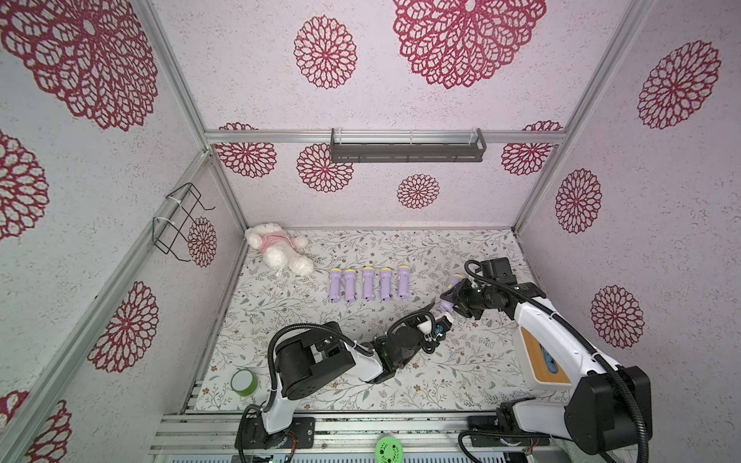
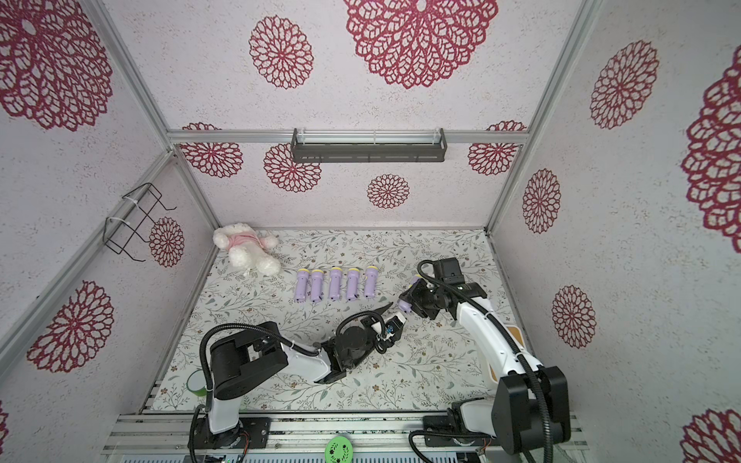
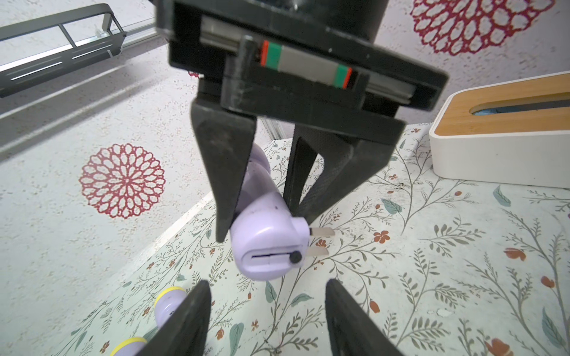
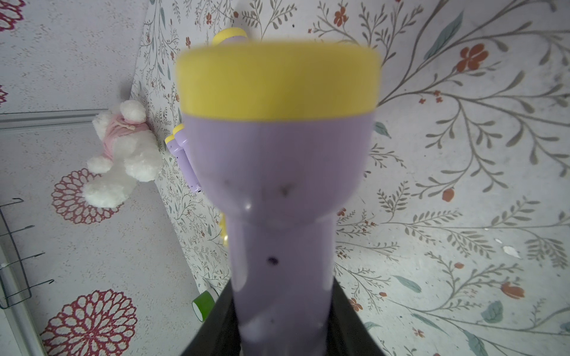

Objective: Close the plug at the bottom of the flashlight
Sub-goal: Close the plug of the flashlight.

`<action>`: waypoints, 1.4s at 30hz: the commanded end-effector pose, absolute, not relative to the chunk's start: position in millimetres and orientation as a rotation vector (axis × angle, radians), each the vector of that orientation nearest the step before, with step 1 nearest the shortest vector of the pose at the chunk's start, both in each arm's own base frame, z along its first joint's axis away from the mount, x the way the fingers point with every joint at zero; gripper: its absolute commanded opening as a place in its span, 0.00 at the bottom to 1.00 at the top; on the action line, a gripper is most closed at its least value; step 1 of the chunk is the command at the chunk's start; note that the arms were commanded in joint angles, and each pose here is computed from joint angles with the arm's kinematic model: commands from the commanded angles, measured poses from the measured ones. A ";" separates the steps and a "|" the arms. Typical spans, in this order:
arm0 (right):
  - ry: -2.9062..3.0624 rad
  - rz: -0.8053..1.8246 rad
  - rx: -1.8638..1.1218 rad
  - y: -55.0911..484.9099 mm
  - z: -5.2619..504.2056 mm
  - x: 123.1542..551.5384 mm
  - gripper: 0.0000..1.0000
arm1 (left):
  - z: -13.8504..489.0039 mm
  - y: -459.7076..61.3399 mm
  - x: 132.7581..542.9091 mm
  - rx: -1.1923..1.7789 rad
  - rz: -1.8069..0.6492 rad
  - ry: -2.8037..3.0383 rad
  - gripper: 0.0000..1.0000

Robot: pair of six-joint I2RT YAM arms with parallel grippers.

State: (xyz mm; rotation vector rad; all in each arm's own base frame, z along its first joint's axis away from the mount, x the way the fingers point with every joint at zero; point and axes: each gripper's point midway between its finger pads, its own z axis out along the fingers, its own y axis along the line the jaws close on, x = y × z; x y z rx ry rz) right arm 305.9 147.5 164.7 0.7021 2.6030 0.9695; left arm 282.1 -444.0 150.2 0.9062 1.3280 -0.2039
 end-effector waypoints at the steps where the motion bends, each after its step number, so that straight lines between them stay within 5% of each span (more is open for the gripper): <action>1: 2.547 1.019 0.653 151.6 183.4 305.8 0.00 | 167.5 -438.5 286.9 0.865 -0.194 1.293 0.61; 42: 2.550 1.058 0.638 156.4 174.2 305.0 0.00 | 173.1 -448.6 280.8 0.882 -0.241 1.280 0.56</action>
